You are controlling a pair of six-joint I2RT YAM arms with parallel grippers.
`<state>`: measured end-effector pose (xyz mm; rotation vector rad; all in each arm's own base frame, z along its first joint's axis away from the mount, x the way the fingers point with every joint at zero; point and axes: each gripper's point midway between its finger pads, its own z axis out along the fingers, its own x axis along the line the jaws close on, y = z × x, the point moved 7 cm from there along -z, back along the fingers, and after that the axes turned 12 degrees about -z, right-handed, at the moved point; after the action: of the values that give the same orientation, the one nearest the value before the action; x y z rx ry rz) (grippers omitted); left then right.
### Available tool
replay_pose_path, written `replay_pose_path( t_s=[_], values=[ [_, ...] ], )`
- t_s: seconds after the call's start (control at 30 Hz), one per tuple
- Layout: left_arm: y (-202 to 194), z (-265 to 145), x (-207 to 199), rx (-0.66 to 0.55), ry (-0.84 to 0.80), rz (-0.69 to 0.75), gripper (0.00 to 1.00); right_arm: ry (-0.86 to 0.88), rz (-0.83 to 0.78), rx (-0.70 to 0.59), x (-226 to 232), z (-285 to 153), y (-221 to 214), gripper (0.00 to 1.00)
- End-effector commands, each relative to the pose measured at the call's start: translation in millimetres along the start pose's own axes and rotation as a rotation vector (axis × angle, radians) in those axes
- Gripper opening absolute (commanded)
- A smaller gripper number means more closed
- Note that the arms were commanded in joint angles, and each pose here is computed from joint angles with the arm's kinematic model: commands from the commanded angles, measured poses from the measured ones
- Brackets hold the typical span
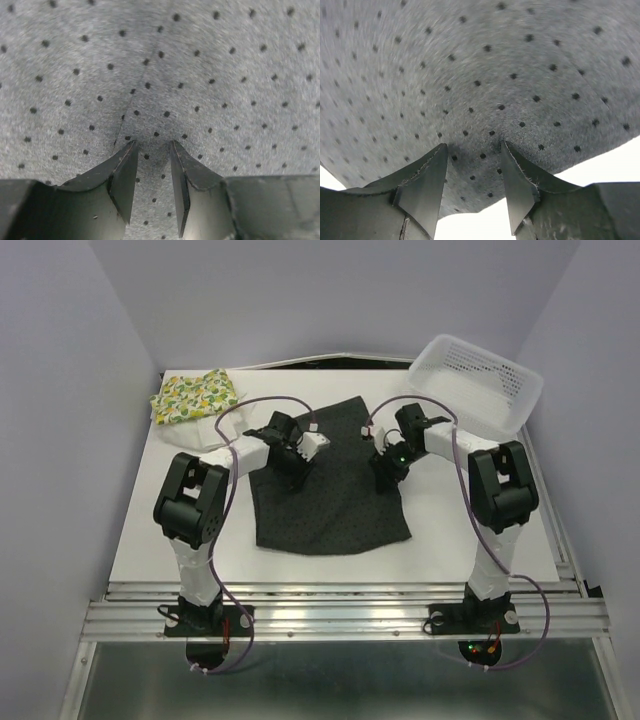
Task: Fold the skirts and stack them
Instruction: Flatten the skirt out
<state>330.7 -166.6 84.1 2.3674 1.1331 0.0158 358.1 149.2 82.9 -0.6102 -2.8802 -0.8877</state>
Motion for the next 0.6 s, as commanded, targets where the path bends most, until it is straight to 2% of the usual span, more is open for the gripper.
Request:
replay_pose_path(
  t_s=[0.0,0.17,0.23,0.4,0.57],
  values=[
    [3.1,16.1,-17.0,0.009,-0.078,-0.001,0.43,0.081,0.003,0.293,40.0,1.2,-75.6,0.52],
    [-2.9,11.3,-51.0,0.032,-0.183,0.062,0.42,0.282,-0.027,0.312,86.2,-28.5,-87.1,0.5],
    [-3.5,4.8,-57.3,0.027,-0.218,0.073,0.42,0.318,-0.036,0.261,93.4,-36.9,-77.9,0.53],
    [27.7,-34.9,-62.5,-0.064,-0.218,0.14,0.45,0.195,-0.121,0.13,67.1,-60.3,-24.8,0.59],
    [70.8,-74.8,-48.9,-0.16,-0.224,0.213,0.49,-0.046,-0.136,-0.078,-8.4,-113.0,47.2,0.64]
  ],
)
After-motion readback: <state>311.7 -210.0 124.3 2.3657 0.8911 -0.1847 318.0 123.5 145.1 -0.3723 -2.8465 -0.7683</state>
